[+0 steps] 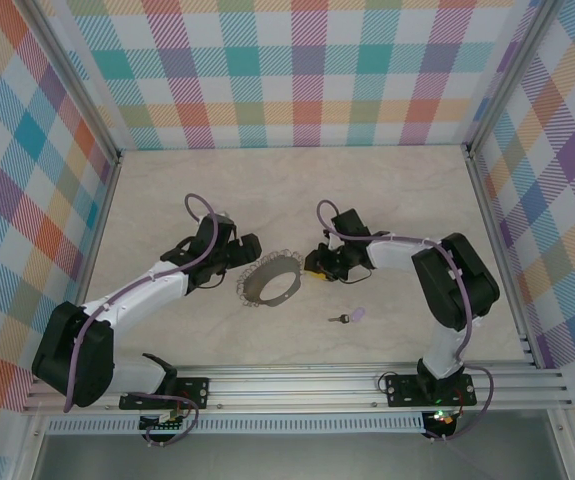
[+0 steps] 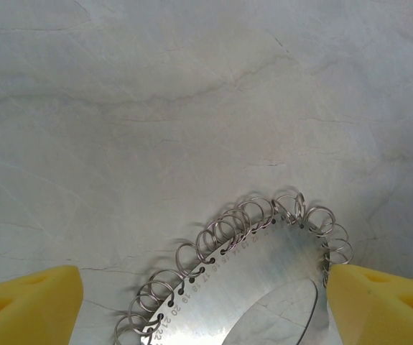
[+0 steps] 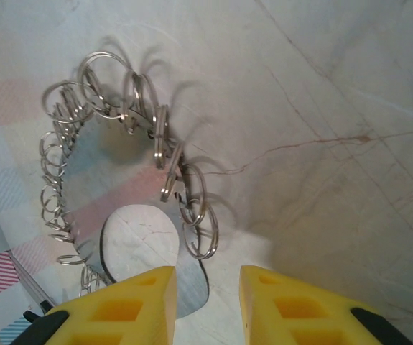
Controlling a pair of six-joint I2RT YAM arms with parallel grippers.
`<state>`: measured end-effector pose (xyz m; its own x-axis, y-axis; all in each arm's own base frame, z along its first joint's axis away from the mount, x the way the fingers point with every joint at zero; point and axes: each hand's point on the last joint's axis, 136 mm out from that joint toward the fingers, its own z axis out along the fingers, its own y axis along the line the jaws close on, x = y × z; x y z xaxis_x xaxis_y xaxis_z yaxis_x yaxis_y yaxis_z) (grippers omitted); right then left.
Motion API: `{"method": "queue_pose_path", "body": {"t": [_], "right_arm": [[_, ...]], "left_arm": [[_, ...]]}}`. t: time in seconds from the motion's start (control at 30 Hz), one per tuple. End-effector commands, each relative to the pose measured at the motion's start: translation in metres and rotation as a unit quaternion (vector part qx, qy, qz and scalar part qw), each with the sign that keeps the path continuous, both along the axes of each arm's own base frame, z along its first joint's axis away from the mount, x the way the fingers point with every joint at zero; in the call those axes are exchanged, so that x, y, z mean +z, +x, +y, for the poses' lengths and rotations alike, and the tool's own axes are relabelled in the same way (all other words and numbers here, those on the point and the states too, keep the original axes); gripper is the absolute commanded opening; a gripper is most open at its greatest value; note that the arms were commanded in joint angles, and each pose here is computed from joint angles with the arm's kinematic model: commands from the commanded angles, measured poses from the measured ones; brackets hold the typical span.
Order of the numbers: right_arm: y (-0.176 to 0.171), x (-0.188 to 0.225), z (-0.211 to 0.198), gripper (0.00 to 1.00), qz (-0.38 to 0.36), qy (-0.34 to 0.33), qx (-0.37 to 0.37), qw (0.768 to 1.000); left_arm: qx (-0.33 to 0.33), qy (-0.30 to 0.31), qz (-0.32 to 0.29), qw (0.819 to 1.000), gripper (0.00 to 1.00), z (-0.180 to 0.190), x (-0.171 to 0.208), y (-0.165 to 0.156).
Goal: Put the keys on the keyring
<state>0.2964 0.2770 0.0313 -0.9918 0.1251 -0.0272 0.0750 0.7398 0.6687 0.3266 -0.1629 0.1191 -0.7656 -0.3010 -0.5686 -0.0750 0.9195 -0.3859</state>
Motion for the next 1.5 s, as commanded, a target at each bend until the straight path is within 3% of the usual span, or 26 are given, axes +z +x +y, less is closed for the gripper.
{"method": "queue_pose_path", "body": {"t": [0.0,0.73,0.93,1.17,1.47], "right_arm": [[0.0,0.004,0.011,0.29,0.003,0.015,0.007,1.0],[0.015,-0.003,0.024,0.25,-0.004,0.022,0.004,1.0],[0.013,-0.003,0.025,0.17,-0.002,0.027,0.006,1.0],[0.005,0.006,0.023,0.02,-0.002,0.039,0.011,0.999],[-0.004,0.019,0.018,0.01,0.0,0.048,-0.001,0.999]], "left_arm": [[-0.01,-0.014,-0.02,1.0,0.88,-0.011,0.015,0.008],[-0.009,-0.012,-0.02,1.0,0.88,-0.009,0.016,0.005],[-0.008,-0.013,-0.02,1.0,0.88,-0.009,0.017,0.004],[-0.009,-0.016,-0.021,1.0,0.88,-0.009,0.018,0.004],[-0.022,-0.029,-0.011,0.999,0.89,-0.017,0.017,0.002]]}}
